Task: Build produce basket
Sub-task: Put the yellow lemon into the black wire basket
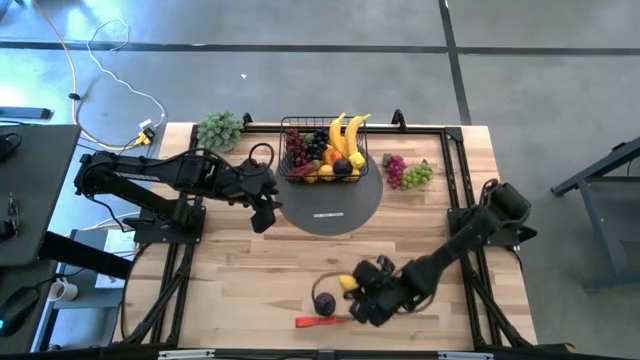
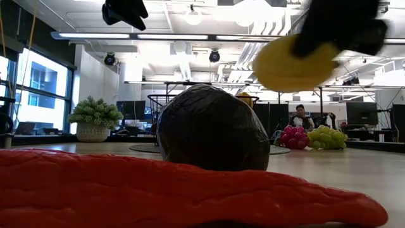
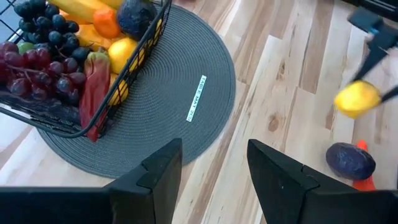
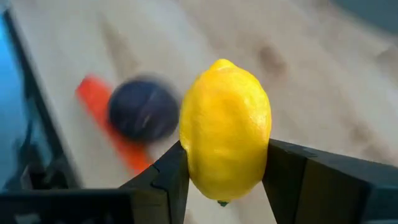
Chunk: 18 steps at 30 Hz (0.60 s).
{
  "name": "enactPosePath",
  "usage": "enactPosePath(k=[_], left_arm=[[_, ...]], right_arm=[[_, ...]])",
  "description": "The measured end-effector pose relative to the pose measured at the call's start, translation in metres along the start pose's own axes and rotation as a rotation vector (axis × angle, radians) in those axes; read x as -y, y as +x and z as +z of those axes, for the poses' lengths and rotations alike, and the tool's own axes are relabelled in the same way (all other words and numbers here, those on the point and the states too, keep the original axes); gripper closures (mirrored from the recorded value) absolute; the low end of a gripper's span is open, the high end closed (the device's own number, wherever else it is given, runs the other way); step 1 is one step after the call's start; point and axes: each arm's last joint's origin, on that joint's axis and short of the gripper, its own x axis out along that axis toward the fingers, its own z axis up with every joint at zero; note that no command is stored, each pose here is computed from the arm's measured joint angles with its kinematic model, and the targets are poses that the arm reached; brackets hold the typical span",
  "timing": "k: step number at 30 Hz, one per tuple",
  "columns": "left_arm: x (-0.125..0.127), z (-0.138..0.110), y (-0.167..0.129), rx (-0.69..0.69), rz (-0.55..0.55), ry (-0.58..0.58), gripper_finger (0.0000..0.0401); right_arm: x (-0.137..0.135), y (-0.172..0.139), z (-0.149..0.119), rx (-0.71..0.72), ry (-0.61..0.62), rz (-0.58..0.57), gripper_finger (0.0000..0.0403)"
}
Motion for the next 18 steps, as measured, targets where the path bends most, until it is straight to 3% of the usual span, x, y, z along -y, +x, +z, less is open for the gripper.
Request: enactPosePath(k=[9,18], left_arm=[[0.000,0.000,0.000,0.000,-0.001,0.052,0.0229],[0.000,0.000,0.000,0.000,0.000,0.079,0.0229]], right_arm=[[0.034,-0.007,0.062,0.110,0.116,-0.104,0.0266],[0.077,-0.022,0.127,0.220,0.120,-0.151,0.0266]])
